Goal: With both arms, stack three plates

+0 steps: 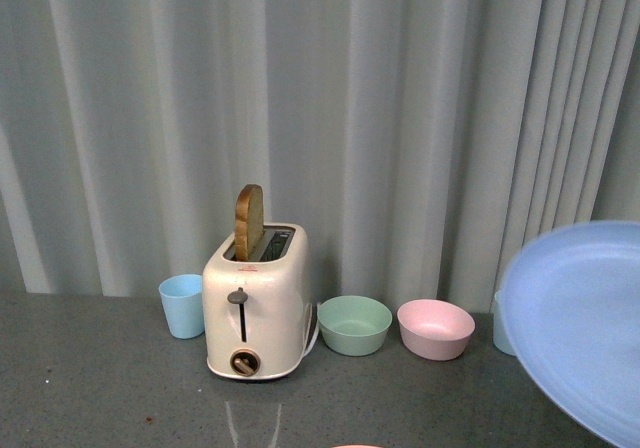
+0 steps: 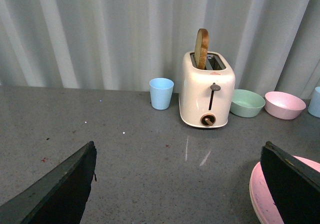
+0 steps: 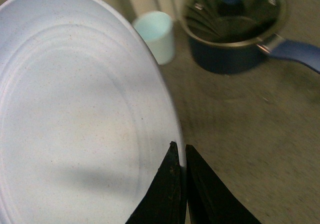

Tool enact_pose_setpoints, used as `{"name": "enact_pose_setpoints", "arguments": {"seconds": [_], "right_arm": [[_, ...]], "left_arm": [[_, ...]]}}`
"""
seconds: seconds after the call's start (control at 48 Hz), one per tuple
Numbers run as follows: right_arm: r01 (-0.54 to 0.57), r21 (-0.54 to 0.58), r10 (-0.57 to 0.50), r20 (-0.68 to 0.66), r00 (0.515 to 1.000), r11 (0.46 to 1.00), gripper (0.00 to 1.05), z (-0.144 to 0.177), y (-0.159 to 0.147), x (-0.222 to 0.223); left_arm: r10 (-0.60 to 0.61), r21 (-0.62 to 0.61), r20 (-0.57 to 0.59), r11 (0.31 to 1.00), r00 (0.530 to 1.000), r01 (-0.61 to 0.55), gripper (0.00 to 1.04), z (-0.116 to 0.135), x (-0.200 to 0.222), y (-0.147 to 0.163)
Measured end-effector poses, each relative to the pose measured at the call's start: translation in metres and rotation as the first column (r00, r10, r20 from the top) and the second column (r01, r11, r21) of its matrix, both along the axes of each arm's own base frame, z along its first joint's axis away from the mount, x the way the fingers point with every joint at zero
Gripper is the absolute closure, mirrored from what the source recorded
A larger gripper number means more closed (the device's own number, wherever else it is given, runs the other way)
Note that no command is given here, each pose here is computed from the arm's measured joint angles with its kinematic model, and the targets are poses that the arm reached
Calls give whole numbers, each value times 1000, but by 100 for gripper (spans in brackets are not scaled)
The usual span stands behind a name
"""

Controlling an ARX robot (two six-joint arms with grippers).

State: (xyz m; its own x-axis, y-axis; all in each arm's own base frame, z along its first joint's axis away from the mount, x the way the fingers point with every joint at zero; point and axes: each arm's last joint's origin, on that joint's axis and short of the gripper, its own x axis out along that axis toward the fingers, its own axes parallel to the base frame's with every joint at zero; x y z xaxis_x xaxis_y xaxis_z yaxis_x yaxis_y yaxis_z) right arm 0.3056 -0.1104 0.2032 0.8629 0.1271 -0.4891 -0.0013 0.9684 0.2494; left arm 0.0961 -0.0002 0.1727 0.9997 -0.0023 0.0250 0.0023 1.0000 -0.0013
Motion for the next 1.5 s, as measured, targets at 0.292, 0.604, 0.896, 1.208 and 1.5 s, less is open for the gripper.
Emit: {"name": "enact_pose_setpoints", "arguments": {"seconds": [0.292,0.604,0.896,1.208,1.5], "right_arm": [[-213,79,213,-2,977,974,102,-13,93,6],[-313,156,333,-125,935,937,102,-63,150,-2],[-269,179,303,-202,931,946,102,-93,149,-2],[-248,203,295,-247,923,947,102,-114,147,-4],[-240,224,299,-282,912,945,102,-132,150,-5]], "left_arm": [[0,0,0,1000,1000,0,7,0,0,0],[0,0,0,1000,1000,0,7,0,0,0],[0,0,0,1000,1000,0,7,0,0,0],[0,0,0,1000,1000,0,7,0,0,0],[0,0,0,1000,1000,0,7,0,0,0]]}}
